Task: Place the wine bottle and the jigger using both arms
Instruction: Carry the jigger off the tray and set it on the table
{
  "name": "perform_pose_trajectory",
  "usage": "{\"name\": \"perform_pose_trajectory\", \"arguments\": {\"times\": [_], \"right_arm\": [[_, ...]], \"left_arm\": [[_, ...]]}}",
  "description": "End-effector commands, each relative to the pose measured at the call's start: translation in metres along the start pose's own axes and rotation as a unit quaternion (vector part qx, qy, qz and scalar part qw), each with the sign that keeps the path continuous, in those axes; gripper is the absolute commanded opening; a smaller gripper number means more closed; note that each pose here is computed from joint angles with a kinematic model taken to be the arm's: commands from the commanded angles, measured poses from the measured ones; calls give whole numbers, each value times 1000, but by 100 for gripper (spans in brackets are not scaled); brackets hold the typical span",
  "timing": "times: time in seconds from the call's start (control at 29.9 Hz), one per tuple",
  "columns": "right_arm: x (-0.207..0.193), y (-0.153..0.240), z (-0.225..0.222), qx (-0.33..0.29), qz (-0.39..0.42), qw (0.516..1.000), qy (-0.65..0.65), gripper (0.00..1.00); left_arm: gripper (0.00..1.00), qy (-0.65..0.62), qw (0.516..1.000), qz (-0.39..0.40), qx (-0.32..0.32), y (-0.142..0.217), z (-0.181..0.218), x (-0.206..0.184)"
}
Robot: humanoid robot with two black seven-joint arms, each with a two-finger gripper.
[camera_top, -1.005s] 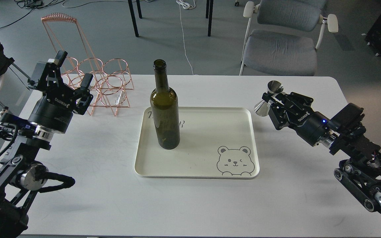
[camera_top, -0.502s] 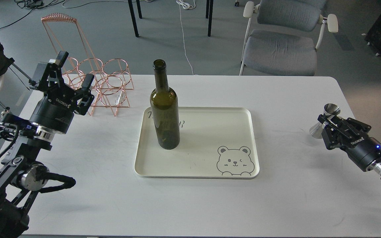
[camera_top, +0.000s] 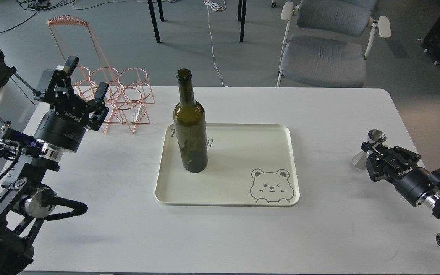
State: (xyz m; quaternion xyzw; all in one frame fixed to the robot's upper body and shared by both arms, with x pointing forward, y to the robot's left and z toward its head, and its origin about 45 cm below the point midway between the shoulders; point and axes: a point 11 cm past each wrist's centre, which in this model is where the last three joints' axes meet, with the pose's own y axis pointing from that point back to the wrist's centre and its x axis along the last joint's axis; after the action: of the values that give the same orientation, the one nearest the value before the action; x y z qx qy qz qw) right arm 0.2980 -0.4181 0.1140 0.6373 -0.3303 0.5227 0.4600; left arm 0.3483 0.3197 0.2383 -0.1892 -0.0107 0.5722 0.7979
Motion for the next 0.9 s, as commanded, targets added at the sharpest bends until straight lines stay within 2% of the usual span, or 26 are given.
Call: {"name": "perform_pose_trajectory", "arguments": {"times": [0.0,0.2,0.33,0.4,0.5,0.57,0.67,0.87], "right_arm": [[-4,2,1,-1,-6,1000,0,22],[-5,3,0,-1,-8,1000,-1,33],[-5,3,1,-2,-8,1000,0,55],[-5,3,0,-1,-7,1000,0,70],[-4,2,-1,0,-6,1000,-3,79],[-3,4,0,0,-6,1000,-2,88],[-6,10,3,-2,-12,1000,0,92],[-8,51,18,-4,-51,998,22,94]], "left_arm": [[98,0,1000,0,-1,0,0,0],[98,0,1000,-1,-1,-1,1,0],[98,0,1000,-2,-2,-1,1,-1],[98,0,1000,-2,-3,-2,2,0],[98,0,1000,-2,-3,-2,2,0],[98,-1,1000,-3,-5,-3,3,-1],[98,-1,1000,-3,-5,-3,3,-1],[98,0,1000,-3,-5,-3,2,-1]]}}
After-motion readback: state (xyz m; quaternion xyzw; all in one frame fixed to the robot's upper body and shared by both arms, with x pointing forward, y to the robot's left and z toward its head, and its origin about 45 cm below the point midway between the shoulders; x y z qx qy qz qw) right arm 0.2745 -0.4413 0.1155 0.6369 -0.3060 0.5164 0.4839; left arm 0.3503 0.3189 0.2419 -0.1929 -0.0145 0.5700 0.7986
